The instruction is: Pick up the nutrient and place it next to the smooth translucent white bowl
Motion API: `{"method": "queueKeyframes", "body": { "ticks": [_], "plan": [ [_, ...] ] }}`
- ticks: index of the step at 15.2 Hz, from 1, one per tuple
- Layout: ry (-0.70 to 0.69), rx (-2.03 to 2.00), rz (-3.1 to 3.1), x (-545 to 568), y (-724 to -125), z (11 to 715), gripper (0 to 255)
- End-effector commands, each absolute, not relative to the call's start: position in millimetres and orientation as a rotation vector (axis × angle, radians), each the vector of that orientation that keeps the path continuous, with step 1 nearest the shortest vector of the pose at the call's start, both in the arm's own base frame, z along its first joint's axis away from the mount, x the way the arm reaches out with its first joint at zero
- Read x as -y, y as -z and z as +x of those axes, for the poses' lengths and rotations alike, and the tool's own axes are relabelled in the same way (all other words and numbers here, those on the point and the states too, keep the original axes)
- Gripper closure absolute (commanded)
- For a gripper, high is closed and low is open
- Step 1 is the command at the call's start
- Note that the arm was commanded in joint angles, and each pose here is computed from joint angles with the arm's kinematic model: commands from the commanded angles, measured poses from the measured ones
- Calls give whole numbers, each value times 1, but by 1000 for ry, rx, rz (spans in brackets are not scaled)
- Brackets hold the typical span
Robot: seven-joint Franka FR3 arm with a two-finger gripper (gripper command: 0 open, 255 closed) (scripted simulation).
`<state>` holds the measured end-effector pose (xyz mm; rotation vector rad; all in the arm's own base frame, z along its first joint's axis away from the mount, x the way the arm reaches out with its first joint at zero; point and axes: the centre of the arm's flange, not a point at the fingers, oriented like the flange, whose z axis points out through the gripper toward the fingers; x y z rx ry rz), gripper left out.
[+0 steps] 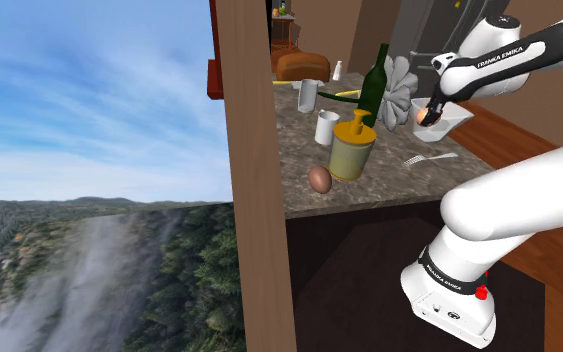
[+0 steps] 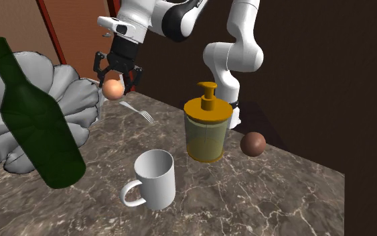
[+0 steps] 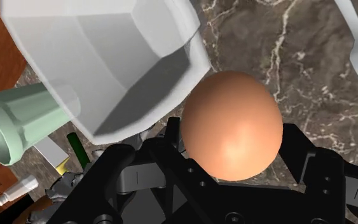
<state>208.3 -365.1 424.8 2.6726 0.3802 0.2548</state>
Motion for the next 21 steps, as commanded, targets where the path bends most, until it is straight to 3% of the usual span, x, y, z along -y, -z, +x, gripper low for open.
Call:
{"method": "queueKeyframes", "body": {
  "ticks": [1,21],
  "plan": [
    [-256,-380,2672,366,-414,208,255],
    [-256,-380,2672,366,-326,208,255]
  ]
}}
